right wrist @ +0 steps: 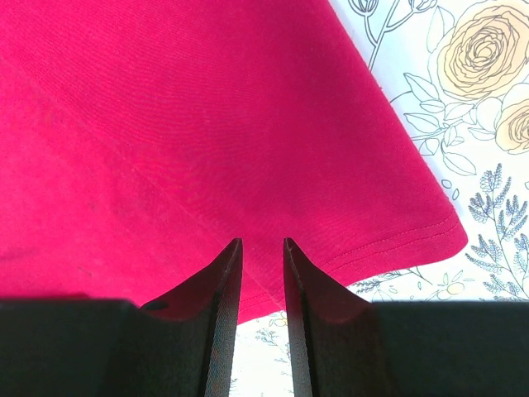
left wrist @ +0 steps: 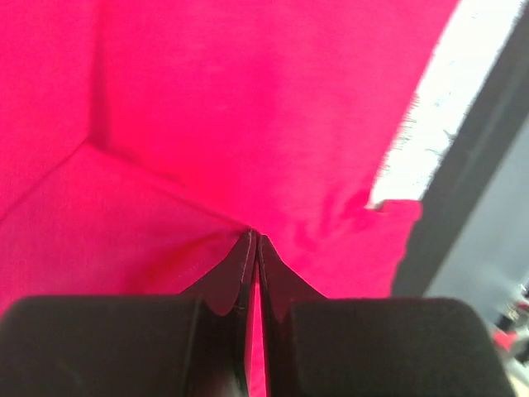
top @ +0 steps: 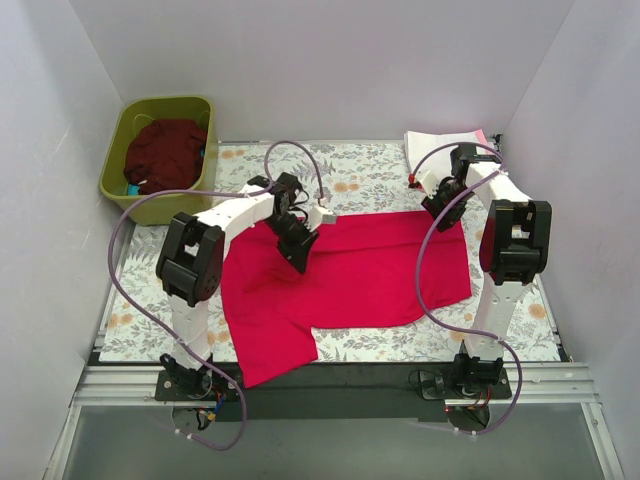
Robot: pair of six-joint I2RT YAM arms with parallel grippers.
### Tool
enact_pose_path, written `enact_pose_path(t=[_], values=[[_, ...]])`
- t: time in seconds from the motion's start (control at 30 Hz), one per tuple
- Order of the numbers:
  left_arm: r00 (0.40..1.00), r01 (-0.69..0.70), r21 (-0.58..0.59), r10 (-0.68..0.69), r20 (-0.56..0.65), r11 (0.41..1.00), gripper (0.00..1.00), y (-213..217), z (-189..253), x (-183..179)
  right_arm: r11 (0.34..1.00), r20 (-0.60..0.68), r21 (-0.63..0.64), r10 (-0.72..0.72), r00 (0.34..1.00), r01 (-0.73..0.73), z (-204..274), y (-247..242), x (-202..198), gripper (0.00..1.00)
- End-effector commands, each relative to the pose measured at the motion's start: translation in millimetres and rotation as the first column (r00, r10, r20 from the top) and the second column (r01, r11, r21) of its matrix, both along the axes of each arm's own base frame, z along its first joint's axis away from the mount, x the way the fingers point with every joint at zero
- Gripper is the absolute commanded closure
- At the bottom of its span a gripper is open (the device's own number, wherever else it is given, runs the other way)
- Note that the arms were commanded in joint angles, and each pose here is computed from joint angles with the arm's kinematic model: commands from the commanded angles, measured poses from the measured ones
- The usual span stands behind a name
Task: Fold and stack the t-shirts
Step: Fold the tshirt
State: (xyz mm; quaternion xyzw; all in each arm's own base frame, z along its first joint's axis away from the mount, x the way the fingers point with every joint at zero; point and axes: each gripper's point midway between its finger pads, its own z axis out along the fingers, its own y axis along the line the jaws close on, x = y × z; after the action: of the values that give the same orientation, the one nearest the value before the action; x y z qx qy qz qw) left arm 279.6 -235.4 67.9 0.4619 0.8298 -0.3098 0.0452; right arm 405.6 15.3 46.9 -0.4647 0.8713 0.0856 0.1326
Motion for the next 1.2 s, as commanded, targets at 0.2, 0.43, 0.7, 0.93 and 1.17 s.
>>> enact_pose_path(t=[0.2,0.43,0.7,0.93,1.17], values=[[0.999,0.01,-0.039,-0.012,-0.036,0.999,0.67,-24,31,-27,1.0,-0.011,-0.009,0.014,1.0,-0.014,0,-2,-4,0.68],[0.975,-0.215,-0.041,0.216,0.048,0.976,0.66,5,46,26,1.0,-0.006,-0.001,-0.001,1.0,0.001,2,-1,-1,0.69],[0.835,-0.546,0.119,0.529,0.149,0.829,0.69,95,-1,86,0.998,-0.025,-0.021,-0.065,0.998,0.064,-1,9,2,0.77],[0.755,-0.655,0.296,0.625,0.201,0.695,0.74,146,-53,95,0.988,-0.064,-0.123,-0.103,0.993,0.095,-32,-3,-4,0.79],[0.721,-0.683,0.389,0.656,0.222,0.619,0.78,175,-95,117,0.971,-0.008,-0.175,-0.164,0.986,0.16,-54,-12,31,0.78]])
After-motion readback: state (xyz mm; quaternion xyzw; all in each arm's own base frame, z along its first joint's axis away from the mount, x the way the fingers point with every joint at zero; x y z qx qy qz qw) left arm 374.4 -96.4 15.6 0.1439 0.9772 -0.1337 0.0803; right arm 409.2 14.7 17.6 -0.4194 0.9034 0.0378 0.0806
